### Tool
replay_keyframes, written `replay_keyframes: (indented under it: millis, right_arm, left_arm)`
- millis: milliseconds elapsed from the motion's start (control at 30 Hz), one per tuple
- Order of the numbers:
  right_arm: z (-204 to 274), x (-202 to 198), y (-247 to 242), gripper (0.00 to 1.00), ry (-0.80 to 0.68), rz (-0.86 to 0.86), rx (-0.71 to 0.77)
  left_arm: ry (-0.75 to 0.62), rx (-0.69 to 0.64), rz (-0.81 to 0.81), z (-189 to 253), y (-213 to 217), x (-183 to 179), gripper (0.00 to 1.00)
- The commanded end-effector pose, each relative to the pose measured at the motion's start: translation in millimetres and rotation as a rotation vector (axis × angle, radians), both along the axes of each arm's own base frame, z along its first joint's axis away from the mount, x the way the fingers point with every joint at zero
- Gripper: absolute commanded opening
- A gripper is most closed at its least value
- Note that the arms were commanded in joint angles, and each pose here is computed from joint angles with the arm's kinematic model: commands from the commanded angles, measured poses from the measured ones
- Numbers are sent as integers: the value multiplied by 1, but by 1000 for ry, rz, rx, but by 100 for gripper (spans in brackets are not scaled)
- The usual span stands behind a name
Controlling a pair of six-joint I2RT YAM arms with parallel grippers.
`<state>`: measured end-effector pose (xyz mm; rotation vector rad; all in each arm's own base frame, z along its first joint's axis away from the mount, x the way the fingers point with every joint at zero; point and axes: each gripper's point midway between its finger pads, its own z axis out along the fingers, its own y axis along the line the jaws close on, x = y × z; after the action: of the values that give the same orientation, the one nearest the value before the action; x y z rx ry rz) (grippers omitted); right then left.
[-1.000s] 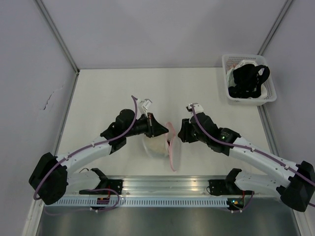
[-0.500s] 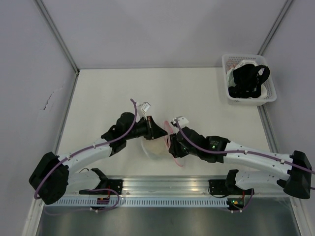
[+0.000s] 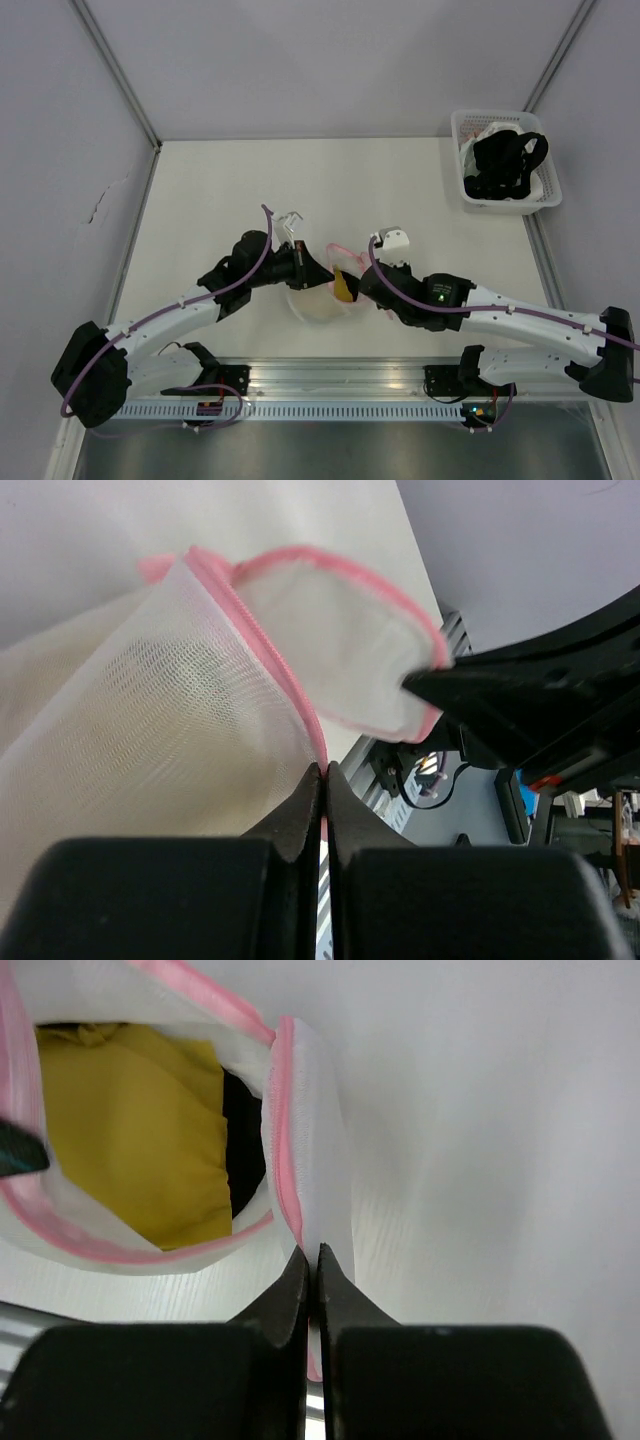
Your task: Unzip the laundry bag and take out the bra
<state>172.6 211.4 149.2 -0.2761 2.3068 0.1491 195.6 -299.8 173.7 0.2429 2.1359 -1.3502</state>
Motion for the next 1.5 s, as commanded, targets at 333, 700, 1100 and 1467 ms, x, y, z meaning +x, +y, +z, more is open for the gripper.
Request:
replay_keyframes:
  millis: [333, 700, 1100, 1467]
  right_arm:
    - [62, 48, -115, 38, -259, -472, -276]
    - [94, 45, -71, 71, -260, -273, -65]
    - [56, 21, 51, 73, -69, 169, 262]
    - [35, 14, 96, 69, 22, 232, 308]
  left_arm:
    - [50, 309, 123, -61, 58, -14, 2]
    - [57, 282, 117, -59, 52, -12, 2]
    - [69, 214, 110, -51, 42, -11, 2]
    - [75, 174, 108, -45, 38, -12, 2]
